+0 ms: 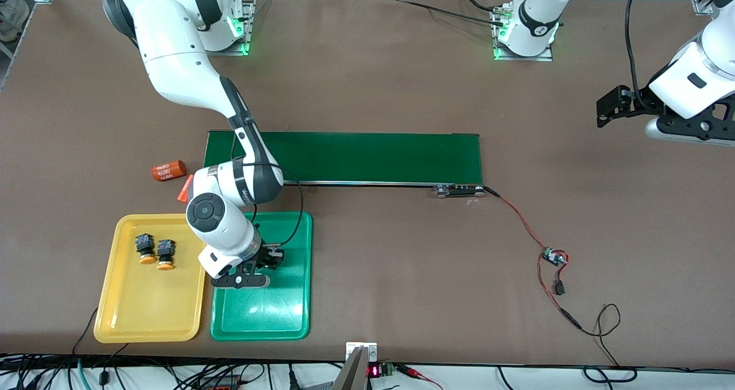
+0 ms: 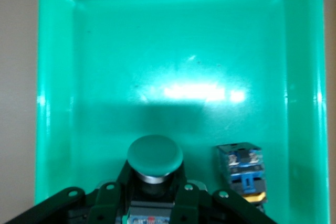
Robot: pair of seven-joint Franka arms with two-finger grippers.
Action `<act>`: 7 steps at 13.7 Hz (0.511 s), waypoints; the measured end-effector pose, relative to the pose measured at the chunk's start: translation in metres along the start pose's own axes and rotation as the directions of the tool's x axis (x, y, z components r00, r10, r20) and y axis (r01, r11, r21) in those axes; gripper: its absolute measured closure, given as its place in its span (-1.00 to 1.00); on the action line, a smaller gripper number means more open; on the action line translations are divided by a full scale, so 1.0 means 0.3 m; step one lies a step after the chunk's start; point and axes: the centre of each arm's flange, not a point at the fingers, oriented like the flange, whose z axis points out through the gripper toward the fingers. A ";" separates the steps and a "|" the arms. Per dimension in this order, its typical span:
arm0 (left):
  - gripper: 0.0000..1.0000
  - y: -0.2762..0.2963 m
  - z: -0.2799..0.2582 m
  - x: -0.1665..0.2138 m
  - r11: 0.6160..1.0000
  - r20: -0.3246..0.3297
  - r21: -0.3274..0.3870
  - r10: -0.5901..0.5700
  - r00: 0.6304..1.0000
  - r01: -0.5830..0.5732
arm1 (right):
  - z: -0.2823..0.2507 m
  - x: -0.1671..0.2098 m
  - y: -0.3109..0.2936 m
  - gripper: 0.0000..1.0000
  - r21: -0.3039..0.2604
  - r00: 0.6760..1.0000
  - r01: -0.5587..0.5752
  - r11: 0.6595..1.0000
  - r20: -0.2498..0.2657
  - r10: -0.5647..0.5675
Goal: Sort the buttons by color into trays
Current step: 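Carry the second green button into the green tray and release it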
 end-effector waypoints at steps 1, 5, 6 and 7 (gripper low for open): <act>-1.00 0.000 0.000 0.000 1.000 0.000 0.000 0.000 1.000 0.000 | -0.005 0.006 0.011 0.05 -0.003 1.000 -0.004 1.000 0.002 0.004; -1.00 0.000 0.000 0.000 1.000 0.000 0.000 0.000 1.000 0.000 | -0.122 0.028 0.028 -0.71 -0.022 0.998 -0.011 1.000 0.069 0.013; -1.00 0.000 0.000 0.000 1.000 0.000 0.000 0.000 1.000 0.000 | -0.185 0.040 0.033 -0.94 -0.021 0.997 -0.015 1.000 0.075 0.016; -1.00 0.000 0.000 0.000 1.000 0.000 0.000 0.000 1.000 0.000 | -0.258 0.053 0.039 -1.00 -0.017 0.997 -0.019 1.000 0.076 0.020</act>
